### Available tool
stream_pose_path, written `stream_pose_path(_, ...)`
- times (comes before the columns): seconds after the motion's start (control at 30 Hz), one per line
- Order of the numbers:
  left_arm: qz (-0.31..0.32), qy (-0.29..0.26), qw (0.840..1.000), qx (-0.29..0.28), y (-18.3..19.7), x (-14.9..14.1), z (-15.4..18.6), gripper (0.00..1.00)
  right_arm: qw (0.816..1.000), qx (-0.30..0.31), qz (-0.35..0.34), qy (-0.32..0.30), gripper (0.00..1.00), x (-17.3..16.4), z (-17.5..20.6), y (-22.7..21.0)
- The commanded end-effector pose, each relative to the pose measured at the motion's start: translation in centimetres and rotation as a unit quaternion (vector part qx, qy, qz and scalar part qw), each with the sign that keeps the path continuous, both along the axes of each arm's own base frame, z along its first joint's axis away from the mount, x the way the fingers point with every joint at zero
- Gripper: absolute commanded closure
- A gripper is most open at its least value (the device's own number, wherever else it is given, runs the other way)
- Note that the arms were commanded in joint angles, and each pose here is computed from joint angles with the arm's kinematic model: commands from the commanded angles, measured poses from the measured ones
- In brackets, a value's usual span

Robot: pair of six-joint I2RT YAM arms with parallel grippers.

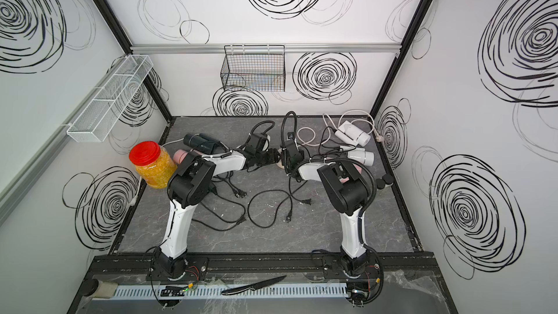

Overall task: Charge the blow dryers
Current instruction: Insert the plug into the socket.

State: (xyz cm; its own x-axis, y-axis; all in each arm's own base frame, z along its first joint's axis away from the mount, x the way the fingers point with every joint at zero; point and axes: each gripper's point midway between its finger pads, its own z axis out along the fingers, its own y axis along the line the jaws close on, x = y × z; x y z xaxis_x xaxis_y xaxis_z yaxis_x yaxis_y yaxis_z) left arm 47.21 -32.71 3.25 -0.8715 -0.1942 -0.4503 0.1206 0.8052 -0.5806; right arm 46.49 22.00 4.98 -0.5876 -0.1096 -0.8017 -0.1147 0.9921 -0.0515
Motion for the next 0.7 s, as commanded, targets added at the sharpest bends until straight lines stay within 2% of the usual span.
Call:
stream_pose_path(0.0, 0.008, -0.003, 1.0, 0.0, 0.7, 0.1, 1.3, 0.41, 0.978, -0.064, 0.038, 0.197, 0.88, -7.5, -10.2, -1.5)
stream_pose_path(0.3, 0.007, -0.003, 1.0, 0.001, 0.6, 0.0, 1.3, 0.41, 0.969, -0.026, 0.048, 0.241, 0.86, -9.0, -9.7, -0.5)
stream_pose_path(0.53, 0.007, -0.006, 1.0, 0.0, 0.6, 0.0, 1.5, 0.41, 0.96, -0.038, 0.045, 0.274, 0.82, -10.0, -10.0, -1.2)
stream_pose_path(0.67, 0.007, -0.006, 1.0, 0.0, 0.6, 0.0, 1.6, 0.41, 0.963, -0.038, 0.04, 0.264, 0.77, -9.4, -9.1, -1.4)
